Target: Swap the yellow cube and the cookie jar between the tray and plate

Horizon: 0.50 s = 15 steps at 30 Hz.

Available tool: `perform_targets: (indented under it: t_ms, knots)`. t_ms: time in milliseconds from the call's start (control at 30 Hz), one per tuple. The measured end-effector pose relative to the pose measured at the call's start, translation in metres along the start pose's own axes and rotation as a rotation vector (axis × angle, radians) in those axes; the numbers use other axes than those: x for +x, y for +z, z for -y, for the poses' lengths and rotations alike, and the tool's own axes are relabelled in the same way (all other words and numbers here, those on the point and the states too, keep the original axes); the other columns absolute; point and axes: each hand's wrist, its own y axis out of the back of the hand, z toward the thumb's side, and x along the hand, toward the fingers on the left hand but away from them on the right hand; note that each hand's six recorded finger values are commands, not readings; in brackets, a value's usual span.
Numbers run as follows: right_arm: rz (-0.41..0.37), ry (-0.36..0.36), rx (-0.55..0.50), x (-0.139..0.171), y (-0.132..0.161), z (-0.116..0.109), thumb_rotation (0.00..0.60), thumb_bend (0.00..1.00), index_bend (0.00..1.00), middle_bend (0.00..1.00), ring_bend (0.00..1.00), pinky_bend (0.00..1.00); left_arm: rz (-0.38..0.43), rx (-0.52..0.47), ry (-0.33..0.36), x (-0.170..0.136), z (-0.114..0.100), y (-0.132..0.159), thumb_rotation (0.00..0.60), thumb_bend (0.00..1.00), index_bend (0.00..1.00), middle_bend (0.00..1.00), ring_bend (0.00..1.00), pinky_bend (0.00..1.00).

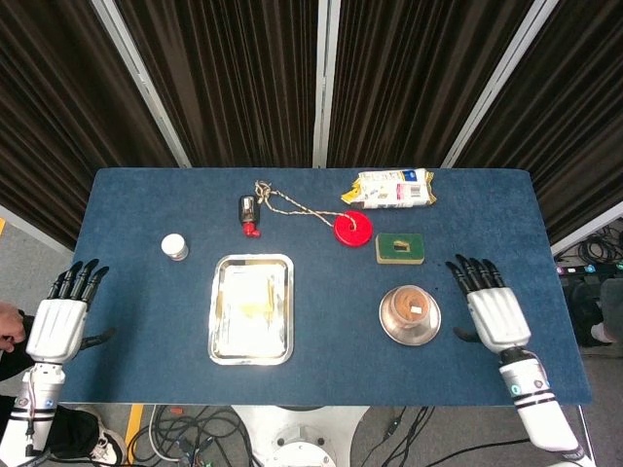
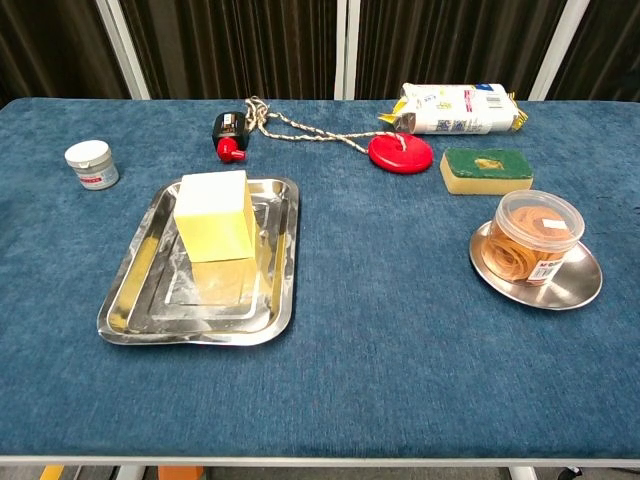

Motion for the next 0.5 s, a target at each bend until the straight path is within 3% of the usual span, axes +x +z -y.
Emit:
perform_targets:
  t_ms: [133,200,333,500]
  knots:
    - [0.130,-0.153,0.009,0.033,-0.048,-0.013,0.600,0.00,0.00,0.00,0.00,0.00,-0.015,0.018,-0.008,-0.003,-0.005,-0.004,0.600,0.01,0.11,0.05,0.00,0.13]
    - [0.181,-0.188,0.022,0.050,-0.068,-0.012,0.600,0.00,0.00,0.00,0.00,0.00,-0.022,0.023,-0.010,-0.005,-0.006,-0.006,0.600,0.01,0.11,0.05,0.00,0.13]
    - [0.245,-0.220,0.035,0.080,-0.092,-0.005,0.600,0.00,0.00,0.00,0.00,0.00,-0.043,0.036,-0.012,-0.008,-0.006,-0.009,0.600,0.01,0.11,0.05,0.00,0.13]
    - [0.256,-0.213,0.050,0.086,-0.093,0.000,0.600,0.00,0.00,0.00,0.00,0.00,-0.074,0.037,-0.009,-0.010,-0.006,-0.015,0.600,0.01,0.11,0.05,0.00,0.13]
